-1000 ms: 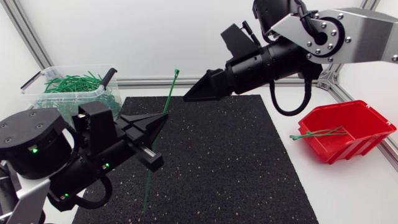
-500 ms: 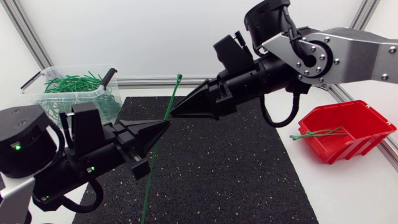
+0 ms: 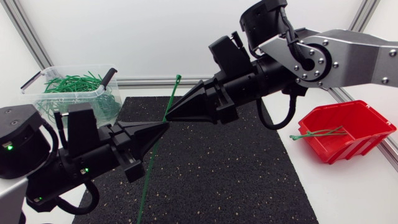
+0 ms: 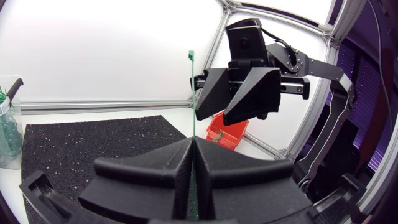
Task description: Take a green cable tie from the red box, thread the tail through the head to close it, then place it in the transparent bin on the left.
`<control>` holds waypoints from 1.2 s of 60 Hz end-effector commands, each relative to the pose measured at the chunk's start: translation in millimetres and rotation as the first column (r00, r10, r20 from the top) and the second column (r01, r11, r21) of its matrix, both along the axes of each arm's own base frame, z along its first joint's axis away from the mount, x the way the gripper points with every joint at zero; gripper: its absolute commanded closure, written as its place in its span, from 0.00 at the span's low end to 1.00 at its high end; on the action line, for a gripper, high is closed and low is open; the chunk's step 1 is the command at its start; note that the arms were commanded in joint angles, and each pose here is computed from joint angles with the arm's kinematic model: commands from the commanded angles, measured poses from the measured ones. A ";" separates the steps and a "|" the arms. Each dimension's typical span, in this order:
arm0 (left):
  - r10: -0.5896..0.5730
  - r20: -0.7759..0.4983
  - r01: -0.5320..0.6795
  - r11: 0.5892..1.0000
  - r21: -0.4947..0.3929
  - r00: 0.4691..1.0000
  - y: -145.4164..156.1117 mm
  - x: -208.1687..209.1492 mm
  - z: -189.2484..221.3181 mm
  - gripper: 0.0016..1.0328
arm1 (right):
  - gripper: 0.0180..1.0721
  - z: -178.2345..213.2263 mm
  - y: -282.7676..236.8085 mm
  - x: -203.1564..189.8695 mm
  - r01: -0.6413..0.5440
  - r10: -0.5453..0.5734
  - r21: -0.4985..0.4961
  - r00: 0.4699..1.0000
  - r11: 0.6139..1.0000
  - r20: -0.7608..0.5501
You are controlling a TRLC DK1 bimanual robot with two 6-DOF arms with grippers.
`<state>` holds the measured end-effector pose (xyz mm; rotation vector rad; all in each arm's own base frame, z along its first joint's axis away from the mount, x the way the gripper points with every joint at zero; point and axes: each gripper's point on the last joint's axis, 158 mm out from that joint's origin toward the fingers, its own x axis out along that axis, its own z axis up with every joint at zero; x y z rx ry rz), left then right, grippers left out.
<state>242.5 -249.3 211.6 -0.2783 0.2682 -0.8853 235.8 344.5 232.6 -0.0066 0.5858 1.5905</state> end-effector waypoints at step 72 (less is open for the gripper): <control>-0.033 -0.045 0.033 0.999 -0.013 0.998 -5.7 -9.6 -0.7 0.96 | 0.95 -13.8 8.4 -3.0 -0.018 0.018 -0.009 0.998 1.000 0.057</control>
